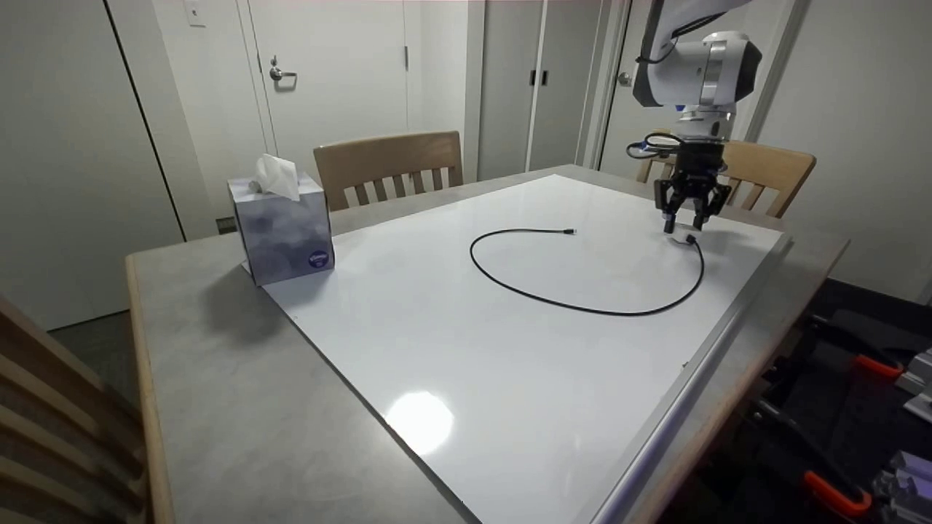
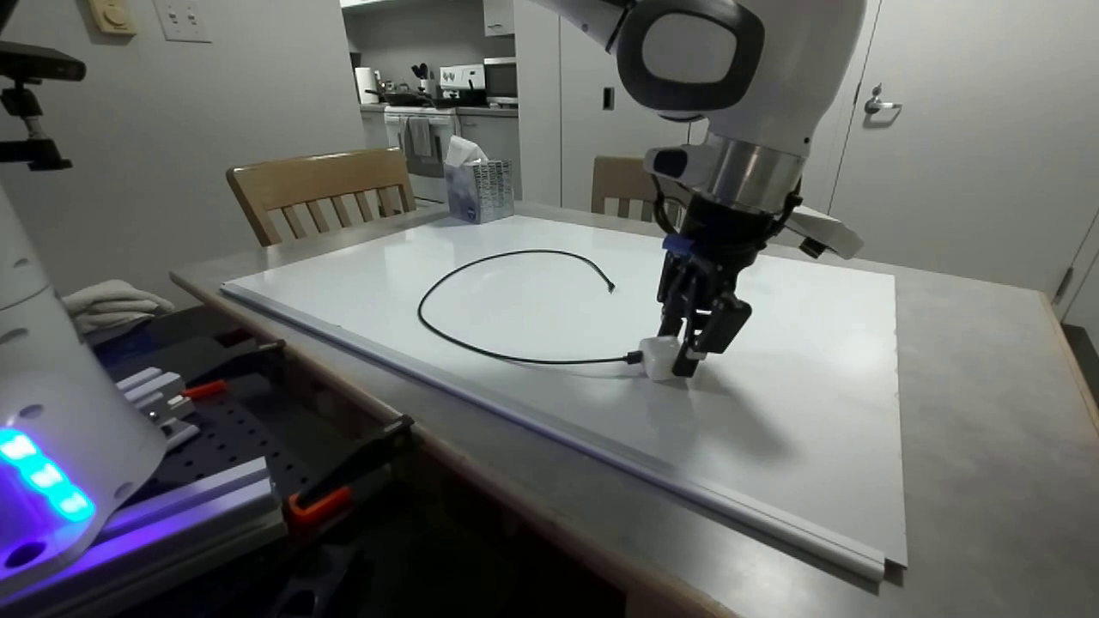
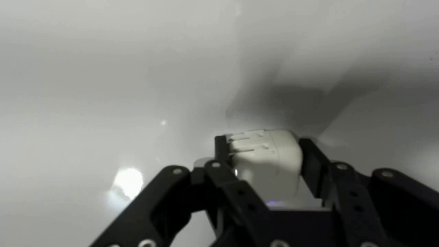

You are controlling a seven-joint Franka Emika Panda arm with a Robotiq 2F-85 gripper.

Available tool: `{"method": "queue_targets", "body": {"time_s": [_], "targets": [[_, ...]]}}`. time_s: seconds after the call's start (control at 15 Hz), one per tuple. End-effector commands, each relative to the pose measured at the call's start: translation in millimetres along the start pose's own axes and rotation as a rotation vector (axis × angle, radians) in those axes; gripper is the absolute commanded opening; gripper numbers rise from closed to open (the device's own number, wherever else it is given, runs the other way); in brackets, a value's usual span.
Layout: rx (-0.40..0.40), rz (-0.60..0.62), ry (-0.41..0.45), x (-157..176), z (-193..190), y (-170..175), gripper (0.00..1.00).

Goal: Unwind the phone charger

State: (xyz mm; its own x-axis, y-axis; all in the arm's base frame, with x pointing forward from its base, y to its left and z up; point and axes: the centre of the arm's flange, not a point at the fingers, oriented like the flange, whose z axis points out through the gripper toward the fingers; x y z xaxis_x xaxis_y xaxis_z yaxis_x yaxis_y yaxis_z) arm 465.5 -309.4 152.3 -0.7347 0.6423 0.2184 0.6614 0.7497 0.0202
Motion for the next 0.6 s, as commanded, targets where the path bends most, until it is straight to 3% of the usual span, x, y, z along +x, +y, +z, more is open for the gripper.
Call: {"method": "queue_targets", "body": {"time_s": [0.0,0.2,0.27,0.53], "targets": [[0.019,0.099,-0.009,4,3,0,0.28],[0.025,0.143,-0.016,6,2,-8,0.28],[0.026,0.145,-0.016,7,2,-10,0.78],[0.048,0.124,-0.009,9,1,-13,0.98]]}}
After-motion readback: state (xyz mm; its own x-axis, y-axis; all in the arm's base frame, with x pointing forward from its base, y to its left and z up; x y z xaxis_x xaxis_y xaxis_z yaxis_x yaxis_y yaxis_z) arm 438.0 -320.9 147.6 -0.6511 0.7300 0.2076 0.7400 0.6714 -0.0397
